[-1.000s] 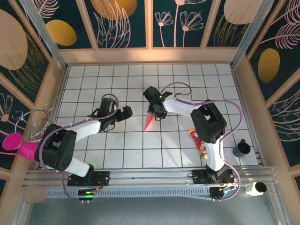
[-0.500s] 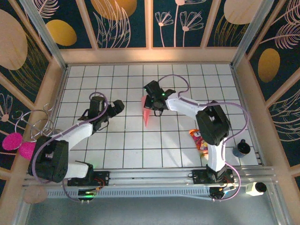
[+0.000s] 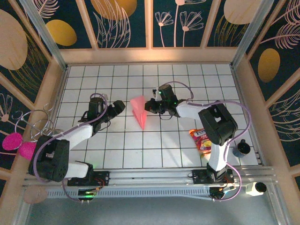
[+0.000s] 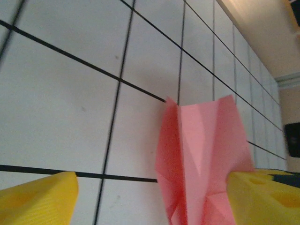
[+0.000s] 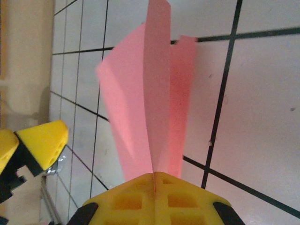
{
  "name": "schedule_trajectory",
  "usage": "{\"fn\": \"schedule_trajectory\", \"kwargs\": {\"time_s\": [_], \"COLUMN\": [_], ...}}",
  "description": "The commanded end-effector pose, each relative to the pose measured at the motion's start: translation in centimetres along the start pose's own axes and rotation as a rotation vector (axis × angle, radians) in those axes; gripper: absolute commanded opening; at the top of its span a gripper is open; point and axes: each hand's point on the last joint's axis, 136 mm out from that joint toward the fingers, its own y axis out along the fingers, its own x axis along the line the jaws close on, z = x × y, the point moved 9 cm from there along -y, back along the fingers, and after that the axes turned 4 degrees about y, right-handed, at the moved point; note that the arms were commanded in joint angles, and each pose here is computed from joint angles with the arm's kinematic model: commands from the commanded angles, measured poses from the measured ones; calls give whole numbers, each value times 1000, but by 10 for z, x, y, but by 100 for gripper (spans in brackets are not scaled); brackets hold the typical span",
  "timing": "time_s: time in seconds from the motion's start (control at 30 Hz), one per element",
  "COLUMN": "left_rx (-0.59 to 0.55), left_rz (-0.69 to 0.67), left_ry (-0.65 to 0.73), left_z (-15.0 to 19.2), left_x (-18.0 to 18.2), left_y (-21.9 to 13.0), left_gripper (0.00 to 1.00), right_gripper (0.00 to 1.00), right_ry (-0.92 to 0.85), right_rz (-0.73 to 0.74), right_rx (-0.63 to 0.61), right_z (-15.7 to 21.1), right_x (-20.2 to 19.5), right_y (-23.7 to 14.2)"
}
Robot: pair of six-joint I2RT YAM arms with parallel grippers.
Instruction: Fold a paper plane with a square sheet of paper (pick it up from the middle)
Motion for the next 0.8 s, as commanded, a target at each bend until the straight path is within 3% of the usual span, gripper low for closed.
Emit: {"fn": "schedule_trajectory", "kwargs": {"time_s": [0.0, 0.2, 0.77], "left_rx": [63, 145, 305], "left_rz": [99, 119, 148], "left_ry": [-23, -32, 0], "left_z": [6, 12, 34], "left_x": [-2, -3, -29], "left_y": [8, 27, 71], "left_gripper": [78, 62, 38], "right_gripper": [0, 0, 2], "right_ry": [2, 52, 148], "right_rz": [-88, -40, 101], "right_rx": [16, 11, -27], "right_z": [0, 5, 8], "right_x": [-7, -34, -72], "right_y": [2, -1, -8]}}
